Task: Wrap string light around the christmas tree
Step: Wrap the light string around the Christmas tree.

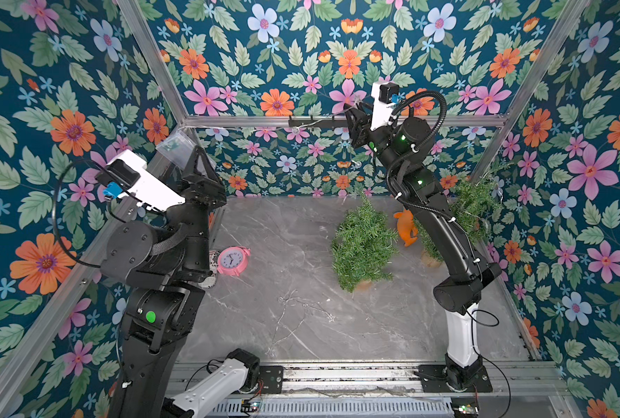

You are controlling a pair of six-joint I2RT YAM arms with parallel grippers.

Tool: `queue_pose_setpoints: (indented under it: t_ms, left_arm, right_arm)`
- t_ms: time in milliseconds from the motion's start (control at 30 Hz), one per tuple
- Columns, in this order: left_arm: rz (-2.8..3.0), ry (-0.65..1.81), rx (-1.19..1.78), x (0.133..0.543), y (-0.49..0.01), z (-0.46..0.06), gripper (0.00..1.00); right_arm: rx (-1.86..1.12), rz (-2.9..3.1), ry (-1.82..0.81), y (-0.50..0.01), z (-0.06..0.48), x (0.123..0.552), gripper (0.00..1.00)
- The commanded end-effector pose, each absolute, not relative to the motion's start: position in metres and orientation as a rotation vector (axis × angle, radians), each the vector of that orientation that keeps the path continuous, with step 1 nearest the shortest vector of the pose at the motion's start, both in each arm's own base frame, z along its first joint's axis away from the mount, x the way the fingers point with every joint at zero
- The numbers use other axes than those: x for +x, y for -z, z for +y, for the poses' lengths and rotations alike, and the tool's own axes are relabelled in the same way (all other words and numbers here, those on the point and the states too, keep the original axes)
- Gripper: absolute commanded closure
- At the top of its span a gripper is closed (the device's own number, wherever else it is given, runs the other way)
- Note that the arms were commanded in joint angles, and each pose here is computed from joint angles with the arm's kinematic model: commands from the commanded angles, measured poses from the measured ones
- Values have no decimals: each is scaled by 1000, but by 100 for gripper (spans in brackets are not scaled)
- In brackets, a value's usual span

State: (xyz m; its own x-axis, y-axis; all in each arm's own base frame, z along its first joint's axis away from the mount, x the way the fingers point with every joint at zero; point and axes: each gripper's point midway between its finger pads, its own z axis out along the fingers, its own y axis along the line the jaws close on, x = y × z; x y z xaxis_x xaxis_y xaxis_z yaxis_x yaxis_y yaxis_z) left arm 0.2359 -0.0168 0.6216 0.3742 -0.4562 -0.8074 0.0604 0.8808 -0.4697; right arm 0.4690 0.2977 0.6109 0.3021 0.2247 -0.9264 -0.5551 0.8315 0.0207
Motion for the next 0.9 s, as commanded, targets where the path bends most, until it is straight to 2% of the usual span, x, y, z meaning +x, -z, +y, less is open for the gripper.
queue_pose_setpoints:
  t_ms: [0,100,233,333,367,567,667,867]
  left_arm:
    - [1131,319,-410,236,-621,-13,100]
    - [1104,360,-391,229,-630,-15,100]
    - [1085,411,-357,219,-644,-19,100]
    - [1089,461,-308,218,-646,-29,100]
    - [1088,473,-293,218,-648,-32,100]
    - [1092,537,-266,214,-651,-40,100]
    - [1090,589,-218,209,-656,-49,100]
    - [1139,722,-83,205,-656,-80,100]
  right_arm:
    - [-300,1126,-517,-621,285,471,54]
    - [-265,1151,-531,-617,268,484,49]
    - [-234,1183,-521,-607,252,503,35]
    - [-226,1220,-530,-593,246,518,17]
    - [-218,1238,-537,-587,243,523,15]
    - [-180,1319,-538,-556,233,551,7]
    - [-141,1354,-563,-539,227,568,0]
    - [-131,1389,-613,-511,237,590,0]
